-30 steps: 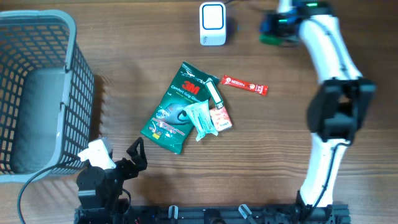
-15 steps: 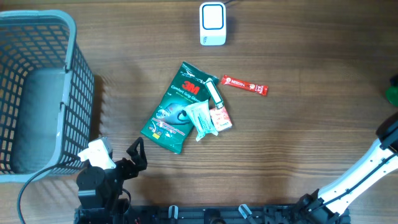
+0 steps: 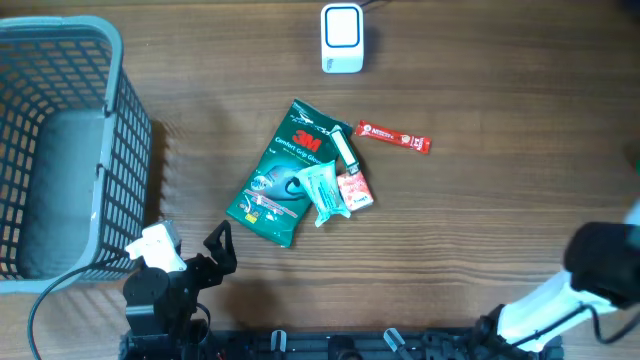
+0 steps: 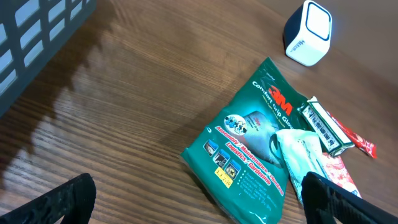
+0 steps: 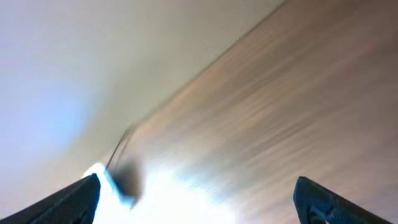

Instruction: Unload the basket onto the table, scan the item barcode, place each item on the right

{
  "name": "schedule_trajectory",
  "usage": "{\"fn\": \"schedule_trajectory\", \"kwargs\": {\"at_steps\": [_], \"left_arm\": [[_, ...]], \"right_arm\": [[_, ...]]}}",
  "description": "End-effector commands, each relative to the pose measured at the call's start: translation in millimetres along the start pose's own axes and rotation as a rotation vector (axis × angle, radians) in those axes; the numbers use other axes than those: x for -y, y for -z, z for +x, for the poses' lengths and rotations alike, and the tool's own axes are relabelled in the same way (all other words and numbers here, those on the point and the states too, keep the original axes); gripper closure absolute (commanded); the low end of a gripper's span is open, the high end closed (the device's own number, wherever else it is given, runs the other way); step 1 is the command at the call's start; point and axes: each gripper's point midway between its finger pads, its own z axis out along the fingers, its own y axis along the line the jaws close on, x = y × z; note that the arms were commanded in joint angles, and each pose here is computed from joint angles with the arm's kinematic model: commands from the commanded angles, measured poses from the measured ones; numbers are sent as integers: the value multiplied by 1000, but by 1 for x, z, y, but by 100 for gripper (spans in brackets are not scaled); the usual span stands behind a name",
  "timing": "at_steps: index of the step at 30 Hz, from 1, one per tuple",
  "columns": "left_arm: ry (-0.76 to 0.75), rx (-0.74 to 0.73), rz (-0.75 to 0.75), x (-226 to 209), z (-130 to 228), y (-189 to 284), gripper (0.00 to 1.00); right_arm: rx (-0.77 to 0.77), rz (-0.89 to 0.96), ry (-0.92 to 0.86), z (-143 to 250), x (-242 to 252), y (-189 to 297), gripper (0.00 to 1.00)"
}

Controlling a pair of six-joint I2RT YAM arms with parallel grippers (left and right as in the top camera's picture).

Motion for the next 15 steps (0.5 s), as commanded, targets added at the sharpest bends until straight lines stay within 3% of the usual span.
{"fn": "schedule_trajectory", "kwargs": {"at_steps": [1,4,8,11,15], "left_arm": [[6,-2,16,3,1,0,0],[6,-2,16,3,1,0,0],[6,-2,16,3,1,0,0],[6,-2,16,3,1,0,0],[6,-2,16,3,1,0,0]], "right_arm": [[-326,-175,267,116,-98,-56,0],[-479,20,636,238,-141,-96,1],[-607,135,895,348,-152,-121,0],[-685,166,1011,397,-147,-137,6],[-739,171,1009,415,-139,-148,11]]}}
